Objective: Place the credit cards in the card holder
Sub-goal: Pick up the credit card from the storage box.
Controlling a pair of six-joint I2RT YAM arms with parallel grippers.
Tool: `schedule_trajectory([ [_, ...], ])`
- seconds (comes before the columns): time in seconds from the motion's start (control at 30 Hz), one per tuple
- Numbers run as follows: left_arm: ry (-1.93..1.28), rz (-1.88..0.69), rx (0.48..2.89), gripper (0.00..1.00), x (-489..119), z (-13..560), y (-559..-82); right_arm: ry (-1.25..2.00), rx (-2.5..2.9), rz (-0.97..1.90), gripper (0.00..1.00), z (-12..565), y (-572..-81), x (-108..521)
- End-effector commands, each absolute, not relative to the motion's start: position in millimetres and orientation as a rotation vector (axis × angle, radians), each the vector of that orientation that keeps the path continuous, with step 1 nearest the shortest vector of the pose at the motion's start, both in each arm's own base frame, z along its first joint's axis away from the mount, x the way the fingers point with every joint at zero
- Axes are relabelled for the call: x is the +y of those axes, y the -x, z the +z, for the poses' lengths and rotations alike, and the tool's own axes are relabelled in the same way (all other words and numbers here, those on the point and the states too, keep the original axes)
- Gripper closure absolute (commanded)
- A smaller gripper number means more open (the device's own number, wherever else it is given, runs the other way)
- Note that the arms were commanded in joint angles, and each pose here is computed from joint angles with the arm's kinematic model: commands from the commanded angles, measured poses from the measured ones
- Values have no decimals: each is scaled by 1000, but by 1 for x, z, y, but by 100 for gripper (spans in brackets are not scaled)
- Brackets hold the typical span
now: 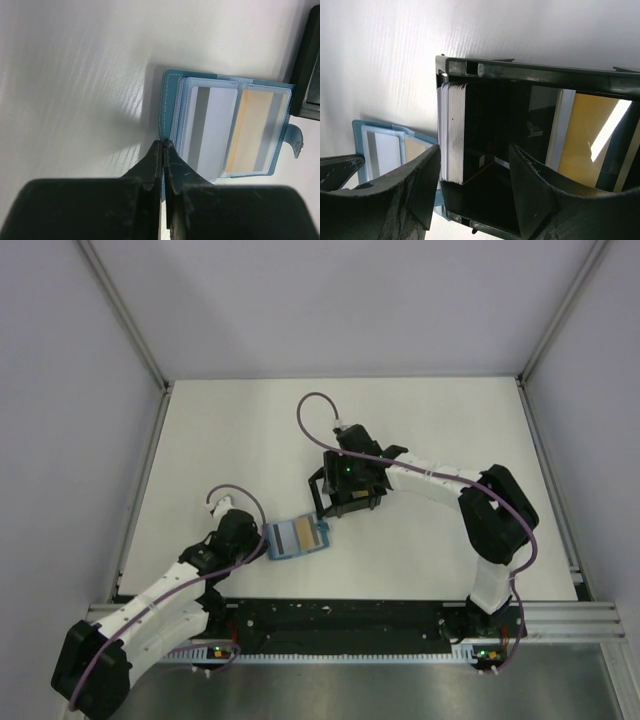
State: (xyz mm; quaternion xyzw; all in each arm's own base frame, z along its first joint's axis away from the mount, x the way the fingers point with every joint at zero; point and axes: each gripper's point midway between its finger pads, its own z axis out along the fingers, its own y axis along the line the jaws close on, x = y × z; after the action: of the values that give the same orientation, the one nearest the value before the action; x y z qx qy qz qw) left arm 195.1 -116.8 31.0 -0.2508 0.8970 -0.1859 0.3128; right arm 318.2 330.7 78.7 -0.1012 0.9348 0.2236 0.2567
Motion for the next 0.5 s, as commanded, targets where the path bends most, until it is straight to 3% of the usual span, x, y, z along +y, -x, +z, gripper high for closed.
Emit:
schedule_trajectory([
  [0.0,653,-523,2313,100,-121,45,-208,312,2472,727,43,106,-323,348],
  [0.47,650,-526,2309,100,-122,46,-209,312,2511,956,43,103,-318,378],
])
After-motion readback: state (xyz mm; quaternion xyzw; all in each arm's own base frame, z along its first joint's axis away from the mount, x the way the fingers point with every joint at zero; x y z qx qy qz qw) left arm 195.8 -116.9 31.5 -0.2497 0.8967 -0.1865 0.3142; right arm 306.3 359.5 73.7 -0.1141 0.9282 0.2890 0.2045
